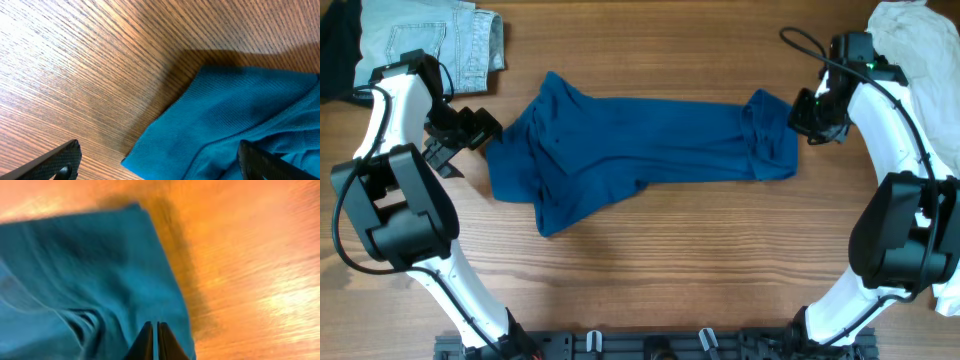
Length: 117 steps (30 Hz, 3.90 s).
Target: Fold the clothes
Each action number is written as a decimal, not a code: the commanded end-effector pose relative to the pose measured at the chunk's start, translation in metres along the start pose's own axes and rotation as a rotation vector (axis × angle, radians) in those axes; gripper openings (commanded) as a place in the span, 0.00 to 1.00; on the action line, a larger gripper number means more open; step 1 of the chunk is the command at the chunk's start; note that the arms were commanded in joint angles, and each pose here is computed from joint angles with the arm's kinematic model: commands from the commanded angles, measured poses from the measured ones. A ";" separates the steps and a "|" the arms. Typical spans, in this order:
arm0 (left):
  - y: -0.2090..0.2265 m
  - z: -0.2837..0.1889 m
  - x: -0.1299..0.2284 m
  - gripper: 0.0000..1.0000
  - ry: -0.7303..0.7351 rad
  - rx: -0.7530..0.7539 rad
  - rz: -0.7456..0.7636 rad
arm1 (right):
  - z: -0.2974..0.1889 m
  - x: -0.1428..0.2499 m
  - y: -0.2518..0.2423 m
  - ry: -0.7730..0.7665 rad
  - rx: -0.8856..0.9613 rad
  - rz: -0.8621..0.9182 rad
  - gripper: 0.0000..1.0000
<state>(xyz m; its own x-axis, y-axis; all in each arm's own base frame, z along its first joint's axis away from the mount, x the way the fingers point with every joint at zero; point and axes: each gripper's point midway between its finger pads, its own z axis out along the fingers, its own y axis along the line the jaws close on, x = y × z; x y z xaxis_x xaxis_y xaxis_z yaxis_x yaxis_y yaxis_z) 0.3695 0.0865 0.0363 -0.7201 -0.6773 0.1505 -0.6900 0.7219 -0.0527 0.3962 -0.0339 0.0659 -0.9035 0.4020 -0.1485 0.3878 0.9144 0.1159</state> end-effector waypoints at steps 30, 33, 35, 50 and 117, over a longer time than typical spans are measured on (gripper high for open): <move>0.002 -0.006 0.001 1.00 -0.016 -0.007 0.007 | -0.086 -0.007 0.055 -0.305 -0.044 -0.096 0.11; 0.002 -0.006 0.001 1.00 -0.017 -0.006 0.007 | -0.095 -0.018 0.030 -0.342 0.000 -0.058 0.10; 0.002 -0.006 0.000 1.00 -0.018 -0.006 0.007 | -0.085 -0.014 0.024 -0.297 -0.026 -0.038 0.10; -0.001 -0.006 -0.002 1.00 -0.029 0.000 0.013 | 0.062 0.077 0.044 0.219 -0.136 -0.010 0.04; 0.001 -0.006 0.003 1.00 -0.012 -0.010 0.011 | 0.066 -0.001 -0.007 0.103 -0.571 -0.033 0.97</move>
<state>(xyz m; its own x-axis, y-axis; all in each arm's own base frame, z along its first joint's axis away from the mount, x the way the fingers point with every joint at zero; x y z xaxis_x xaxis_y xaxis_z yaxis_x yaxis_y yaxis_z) 0.3687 0.0860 0.0362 -0.7202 -0.6766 0.1536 -0.6896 0.7224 -0.0512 0.4137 -0.0586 0.0194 -0.9127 0.3928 -0.1126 0.2787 0.8000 0.5313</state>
